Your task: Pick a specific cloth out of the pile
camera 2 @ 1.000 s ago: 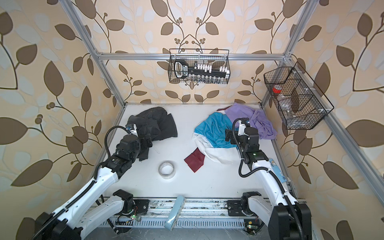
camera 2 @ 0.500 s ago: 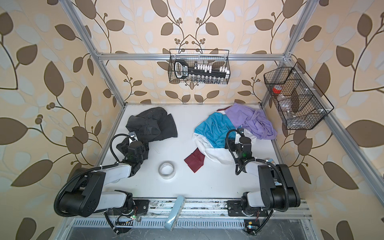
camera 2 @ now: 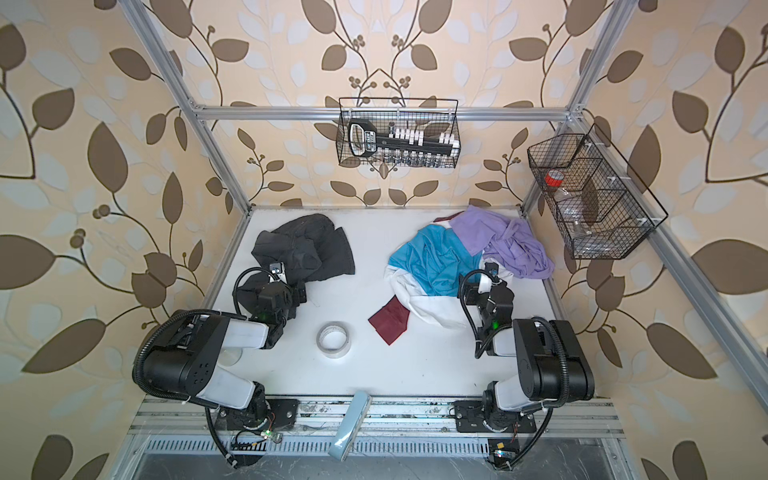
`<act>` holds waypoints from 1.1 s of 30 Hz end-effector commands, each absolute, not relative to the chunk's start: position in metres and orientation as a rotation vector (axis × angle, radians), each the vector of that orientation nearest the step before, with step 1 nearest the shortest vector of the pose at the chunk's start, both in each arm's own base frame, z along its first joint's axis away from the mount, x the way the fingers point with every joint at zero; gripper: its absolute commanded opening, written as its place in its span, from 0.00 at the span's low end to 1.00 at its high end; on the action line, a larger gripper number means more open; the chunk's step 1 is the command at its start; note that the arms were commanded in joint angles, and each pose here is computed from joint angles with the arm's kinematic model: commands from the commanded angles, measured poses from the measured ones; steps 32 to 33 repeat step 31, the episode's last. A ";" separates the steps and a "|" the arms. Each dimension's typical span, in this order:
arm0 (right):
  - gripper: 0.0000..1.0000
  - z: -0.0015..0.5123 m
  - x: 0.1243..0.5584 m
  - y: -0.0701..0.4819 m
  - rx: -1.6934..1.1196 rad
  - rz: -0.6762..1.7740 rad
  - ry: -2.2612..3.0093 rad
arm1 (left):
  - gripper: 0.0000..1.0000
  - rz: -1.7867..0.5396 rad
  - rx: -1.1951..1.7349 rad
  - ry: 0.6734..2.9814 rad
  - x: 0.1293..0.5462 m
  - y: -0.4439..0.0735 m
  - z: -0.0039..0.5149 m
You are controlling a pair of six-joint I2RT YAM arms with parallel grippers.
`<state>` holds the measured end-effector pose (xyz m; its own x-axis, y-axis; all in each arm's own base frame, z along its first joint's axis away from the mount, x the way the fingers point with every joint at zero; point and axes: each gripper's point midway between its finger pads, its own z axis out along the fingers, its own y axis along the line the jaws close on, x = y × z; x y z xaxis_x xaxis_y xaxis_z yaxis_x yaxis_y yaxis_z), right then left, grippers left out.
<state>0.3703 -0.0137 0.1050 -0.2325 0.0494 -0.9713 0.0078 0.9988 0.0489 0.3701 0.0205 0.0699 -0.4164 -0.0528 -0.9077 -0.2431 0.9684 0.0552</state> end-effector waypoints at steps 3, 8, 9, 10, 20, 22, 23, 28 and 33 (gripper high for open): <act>1.00 0.114 0.374 -0.011 0.019 0.050 1.764 | 0.99 0.169 -0.257 1.988 0.380 0.025 0.078; 1.00 0.114 0.374 -0.012 0.036 0.020 1.767 | 0.99 0.167 -0.256 1.987 0.379 0.025 0.078; 1.00 0.114 0.374 -0.012 0.037 0.019 1.766 | 0.99 0.168 -0.257 1.985 0.379 0.025 0.078; 1.00 0.114 0.374 -0.013 0.038 0.017 1.768 | 0.99 0.167 -0.257 1.983 0.379 0.025 0.079; 1.00 0.114 0.374 -0.013 0.039 0.018 1.765 | 0.99 0.165 -0.257 1.979 0.378 0.025 0.080; 1.00 0.114 0.373 -0.013 0.040 0.018 1.767 | 0.99 0.167 -0.255 1.983 0.379 0.025 0.079; 1.00 0.114 0.374 -0.013 0.039 0.018 1.766 | 0.99 0.165 -0.257 1.982 0.379 0.025 0.079; 1.00 0.114 0.374 -0.013 0.040 0.018 1.766 | 0.99 0.164 -0.256 1.984 0.379 0.025 0.078; 1.00 0.114 0.373 -0.013 0.040 0.018 1.767 | 0.99 0.165 -0.256 1.983 0.379 0.025 0.079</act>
